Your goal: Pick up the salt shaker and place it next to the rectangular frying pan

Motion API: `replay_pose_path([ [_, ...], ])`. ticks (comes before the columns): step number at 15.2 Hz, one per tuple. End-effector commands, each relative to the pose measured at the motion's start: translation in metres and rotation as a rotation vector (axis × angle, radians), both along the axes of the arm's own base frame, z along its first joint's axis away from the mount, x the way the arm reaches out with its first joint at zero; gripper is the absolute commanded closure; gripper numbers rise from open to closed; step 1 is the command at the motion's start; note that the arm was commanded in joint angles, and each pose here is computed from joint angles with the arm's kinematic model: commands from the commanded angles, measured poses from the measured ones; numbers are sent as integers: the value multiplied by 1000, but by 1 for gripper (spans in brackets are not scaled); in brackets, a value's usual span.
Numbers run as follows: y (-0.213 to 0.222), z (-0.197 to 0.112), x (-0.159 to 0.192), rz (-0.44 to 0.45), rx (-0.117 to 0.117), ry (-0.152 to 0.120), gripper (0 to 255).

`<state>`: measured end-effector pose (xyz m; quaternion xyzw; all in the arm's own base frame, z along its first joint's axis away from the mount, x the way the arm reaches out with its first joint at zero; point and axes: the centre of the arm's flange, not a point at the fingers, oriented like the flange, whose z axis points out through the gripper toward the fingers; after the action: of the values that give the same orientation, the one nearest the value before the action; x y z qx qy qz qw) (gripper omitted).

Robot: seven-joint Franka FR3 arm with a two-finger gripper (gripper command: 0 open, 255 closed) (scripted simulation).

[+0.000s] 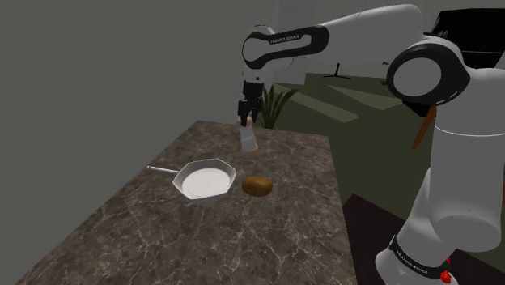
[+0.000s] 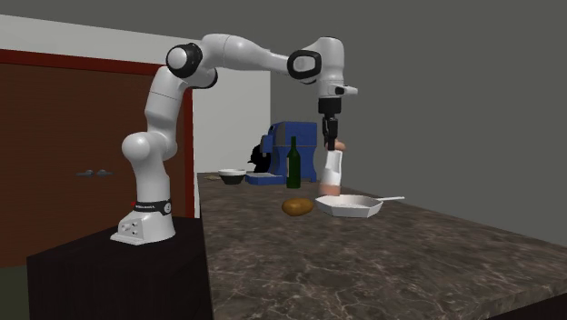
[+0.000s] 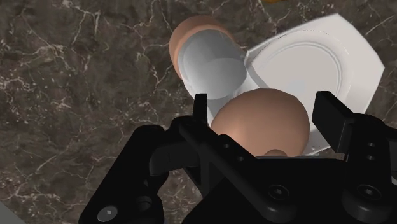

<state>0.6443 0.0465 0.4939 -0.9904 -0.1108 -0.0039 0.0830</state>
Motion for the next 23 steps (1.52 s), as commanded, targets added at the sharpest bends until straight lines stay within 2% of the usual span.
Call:
replay_pose_path([
  [1,0,-10,0,0,0,-1,255],
  [15,0,-88,0,0,0,-1,255],
  [23,0,-88,0,0,0,-1,255],
])
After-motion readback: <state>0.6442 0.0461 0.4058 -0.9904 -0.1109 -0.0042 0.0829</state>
